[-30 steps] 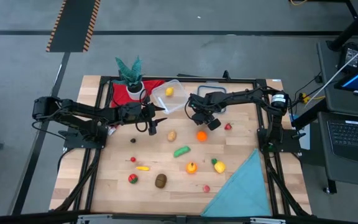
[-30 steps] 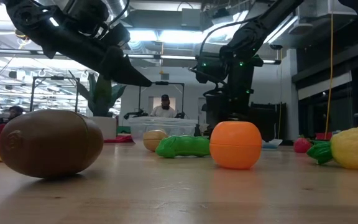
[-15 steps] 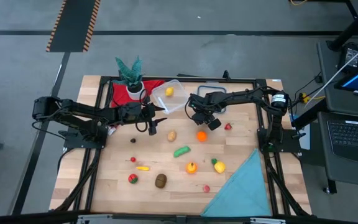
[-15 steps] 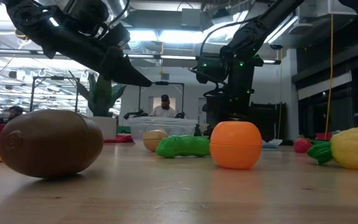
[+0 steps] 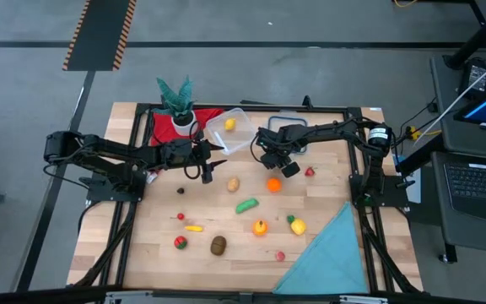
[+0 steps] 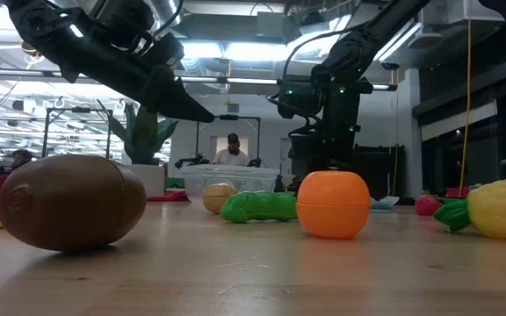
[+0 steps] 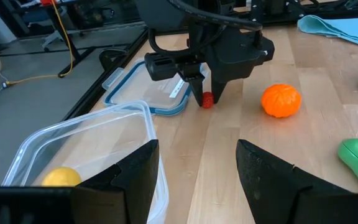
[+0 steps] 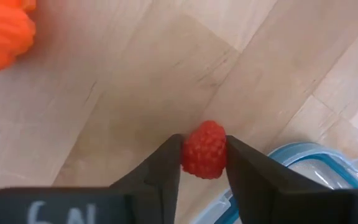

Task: Pick and placing Produce into tupperware
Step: Put the raspberry into the transparent bin

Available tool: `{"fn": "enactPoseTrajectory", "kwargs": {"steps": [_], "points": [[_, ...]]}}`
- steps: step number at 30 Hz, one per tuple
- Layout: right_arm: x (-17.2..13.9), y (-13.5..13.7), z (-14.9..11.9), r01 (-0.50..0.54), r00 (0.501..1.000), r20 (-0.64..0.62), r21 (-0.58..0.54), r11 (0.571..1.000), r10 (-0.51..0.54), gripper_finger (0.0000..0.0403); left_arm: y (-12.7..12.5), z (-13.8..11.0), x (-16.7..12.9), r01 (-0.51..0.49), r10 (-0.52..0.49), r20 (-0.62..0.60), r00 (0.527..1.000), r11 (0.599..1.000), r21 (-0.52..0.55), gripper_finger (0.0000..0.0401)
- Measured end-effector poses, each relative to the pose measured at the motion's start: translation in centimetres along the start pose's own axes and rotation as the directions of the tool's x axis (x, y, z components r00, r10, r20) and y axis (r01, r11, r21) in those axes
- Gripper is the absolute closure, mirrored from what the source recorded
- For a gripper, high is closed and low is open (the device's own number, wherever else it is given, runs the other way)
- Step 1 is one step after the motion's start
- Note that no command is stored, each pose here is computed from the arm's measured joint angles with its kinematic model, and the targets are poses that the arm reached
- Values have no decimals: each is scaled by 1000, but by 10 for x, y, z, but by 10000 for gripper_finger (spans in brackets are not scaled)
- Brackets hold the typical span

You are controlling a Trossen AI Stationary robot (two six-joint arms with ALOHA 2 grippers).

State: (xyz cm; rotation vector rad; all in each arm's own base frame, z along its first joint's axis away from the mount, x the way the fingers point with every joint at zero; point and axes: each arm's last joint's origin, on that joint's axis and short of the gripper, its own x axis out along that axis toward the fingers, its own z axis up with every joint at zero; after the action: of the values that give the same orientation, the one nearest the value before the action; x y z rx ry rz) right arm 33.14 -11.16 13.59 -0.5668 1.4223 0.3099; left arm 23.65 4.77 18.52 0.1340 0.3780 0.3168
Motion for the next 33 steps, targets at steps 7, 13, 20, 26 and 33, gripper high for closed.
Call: {"fn": "enactPoseTrajectory", "kwargs": {"steps": [7, 13, 20, 26, 33], "points": [[0, 0, 0, 1, 1000, 5, 101, 995, -2, 305, 0, 0, 0, 0, 0, 0, 1000, 1000, 0, 195], [-1, -1, 0, 4, 1000, 7, 168, 986, -5, 310, 0, 0, 0, 0, 0, 0, 1000, 1000, 0, 195], [-13, -3, 0, 38, 998, 27, 305, 951, -49, 310, 0, 2, 0, -3, 3, 17, 1000, 1000, -3, 195], [-42, -10, 3, 89, 984, 110, 381, 920, -141, 310, 1, 6, 0, -8, 8, 57, 998, 1000, -14, 195], [-86, -14, 2, 146, 936, 217, 474, 868, -276, 311, 0, 6, 0, -3, 3, 59, 998, 1000, -15, 195]]}}
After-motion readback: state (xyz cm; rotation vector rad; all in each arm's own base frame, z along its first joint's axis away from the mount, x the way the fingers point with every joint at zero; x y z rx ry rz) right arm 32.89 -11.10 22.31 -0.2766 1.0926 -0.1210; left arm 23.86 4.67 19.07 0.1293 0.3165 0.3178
